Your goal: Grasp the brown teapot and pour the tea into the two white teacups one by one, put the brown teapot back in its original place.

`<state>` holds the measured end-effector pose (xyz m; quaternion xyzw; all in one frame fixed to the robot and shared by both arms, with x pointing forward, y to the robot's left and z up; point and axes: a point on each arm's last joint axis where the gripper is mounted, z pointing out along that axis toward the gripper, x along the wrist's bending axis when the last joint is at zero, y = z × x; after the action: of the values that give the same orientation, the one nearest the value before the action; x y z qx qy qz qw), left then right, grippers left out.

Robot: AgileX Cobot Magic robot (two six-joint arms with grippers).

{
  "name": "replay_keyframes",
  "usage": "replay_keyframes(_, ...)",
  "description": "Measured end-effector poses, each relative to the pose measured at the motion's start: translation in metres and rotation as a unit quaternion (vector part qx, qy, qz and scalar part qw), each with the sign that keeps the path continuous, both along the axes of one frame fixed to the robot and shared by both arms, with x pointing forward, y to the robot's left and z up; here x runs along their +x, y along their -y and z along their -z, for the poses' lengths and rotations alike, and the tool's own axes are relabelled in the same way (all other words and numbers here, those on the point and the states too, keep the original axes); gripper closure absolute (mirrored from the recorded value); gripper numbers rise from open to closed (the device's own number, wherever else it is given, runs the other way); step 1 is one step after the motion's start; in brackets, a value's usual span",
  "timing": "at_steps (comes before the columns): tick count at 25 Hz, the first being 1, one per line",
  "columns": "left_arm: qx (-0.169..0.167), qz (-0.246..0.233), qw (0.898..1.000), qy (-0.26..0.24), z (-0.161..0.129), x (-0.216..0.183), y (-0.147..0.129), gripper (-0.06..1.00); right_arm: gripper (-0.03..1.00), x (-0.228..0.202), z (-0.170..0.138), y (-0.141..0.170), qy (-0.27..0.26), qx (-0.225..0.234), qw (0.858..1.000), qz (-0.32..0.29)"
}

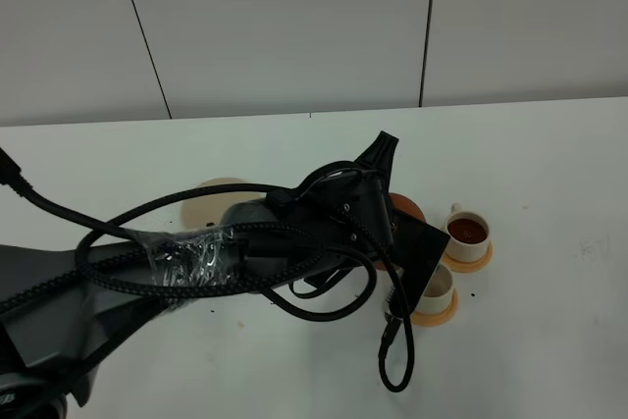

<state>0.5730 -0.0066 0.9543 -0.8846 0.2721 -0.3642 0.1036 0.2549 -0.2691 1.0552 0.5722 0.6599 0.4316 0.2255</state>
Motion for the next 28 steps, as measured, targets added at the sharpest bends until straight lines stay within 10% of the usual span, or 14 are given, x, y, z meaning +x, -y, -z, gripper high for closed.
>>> replay_keyframes(28, 0.044, 0.037, 0.998, 0.022, -0.0012, 0.0023, 0.0002, 0.78, 0.65, 0.0, 0.0, 0.0, 0.0, 0.0, 1.0, 0.0)
